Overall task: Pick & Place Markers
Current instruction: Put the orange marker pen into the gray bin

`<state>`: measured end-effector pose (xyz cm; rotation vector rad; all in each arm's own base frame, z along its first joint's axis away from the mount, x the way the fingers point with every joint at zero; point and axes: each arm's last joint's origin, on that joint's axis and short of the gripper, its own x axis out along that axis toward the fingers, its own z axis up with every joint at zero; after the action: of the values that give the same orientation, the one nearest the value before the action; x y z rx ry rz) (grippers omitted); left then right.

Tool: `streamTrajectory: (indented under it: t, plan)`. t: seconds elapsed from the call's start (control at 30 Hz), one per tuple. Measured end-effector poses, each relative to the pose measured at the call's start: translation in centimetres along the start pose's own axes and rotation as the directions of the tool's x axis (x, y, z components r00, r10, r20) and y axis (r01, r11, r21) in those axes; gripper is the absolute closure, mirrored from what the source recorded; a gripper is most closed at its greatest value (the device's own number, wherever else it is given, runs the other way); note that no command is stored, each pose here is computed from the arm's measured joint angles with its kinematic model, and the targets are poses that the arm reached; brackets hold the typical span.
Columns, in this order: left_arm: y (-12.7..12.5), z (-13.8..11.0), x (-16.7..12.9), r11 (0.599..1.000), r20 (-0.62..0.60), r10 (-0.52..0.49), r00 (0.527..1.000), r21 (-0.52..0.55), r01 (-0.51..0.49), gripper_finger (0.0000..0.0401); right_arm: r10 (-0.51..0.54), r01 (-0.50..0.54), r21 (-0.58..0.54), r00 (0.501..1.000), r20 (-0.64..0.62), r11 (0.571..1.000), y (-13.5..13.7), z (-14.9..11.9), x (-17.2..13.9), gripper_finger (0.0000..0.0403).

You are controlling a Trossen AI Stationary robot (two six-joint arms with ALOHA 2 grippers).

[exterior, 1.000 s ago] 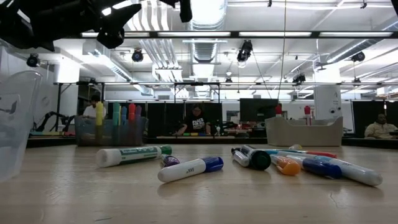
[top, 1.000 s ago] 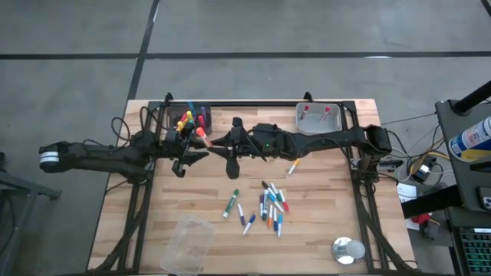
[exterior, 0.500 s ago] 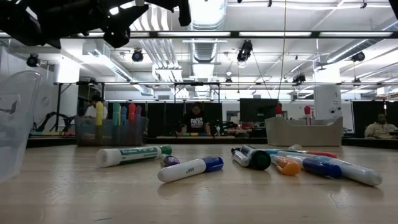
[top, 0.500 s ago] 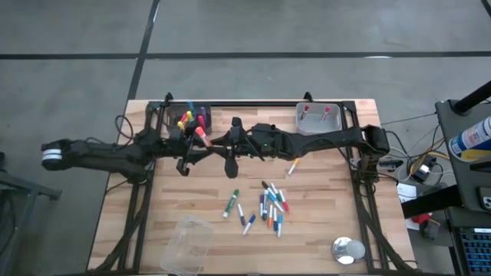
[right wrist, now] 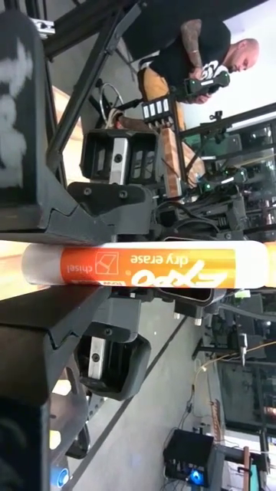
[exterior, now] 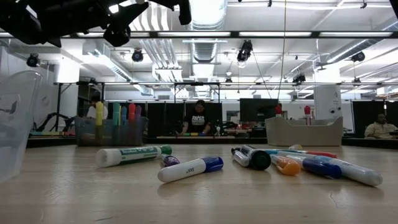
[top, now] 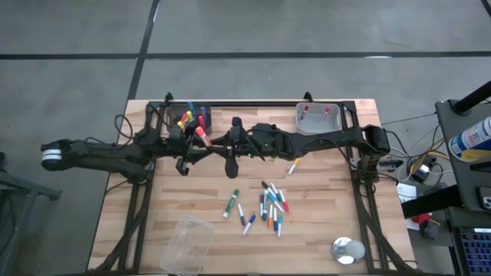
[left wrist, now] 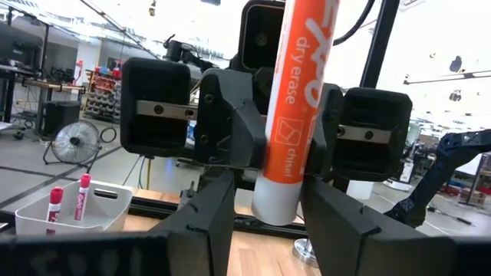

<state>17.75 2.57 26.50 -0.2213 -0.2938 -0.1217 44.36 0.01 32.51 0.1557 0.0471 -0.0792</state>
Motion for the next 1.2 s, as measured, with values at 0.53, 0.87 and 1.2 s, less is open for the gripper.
streamTrajectory:
  t: [0.53,0.87,1.2]
  plan:
    - [0.1,-0.3,0.0,1.000,-0.022,0.003,1.000,-0.006,-0.003,0.0333,-0.005,0.005,0.017,0.999,-0.040,1.000,0.0,-0.3,-0.1,0.0313]
    - [0.4,-1.2,-0.1,0.999,-0.117,0.037,0.992,-0.022,-0.040,0.0328,-0.021,0.020,-0.008,0.995,-0.100,1.000,-0.1,1.7,-1.3,0.0290]
    - [0.6,-2.0,-0.2,0.997,-0.192,0.077,0.978,-0.007,-0.079,0.0328,-0.037,0.037,-0.008,0.988,-0.153,0.999,-0.2,4.7,-1.9,0.0256]
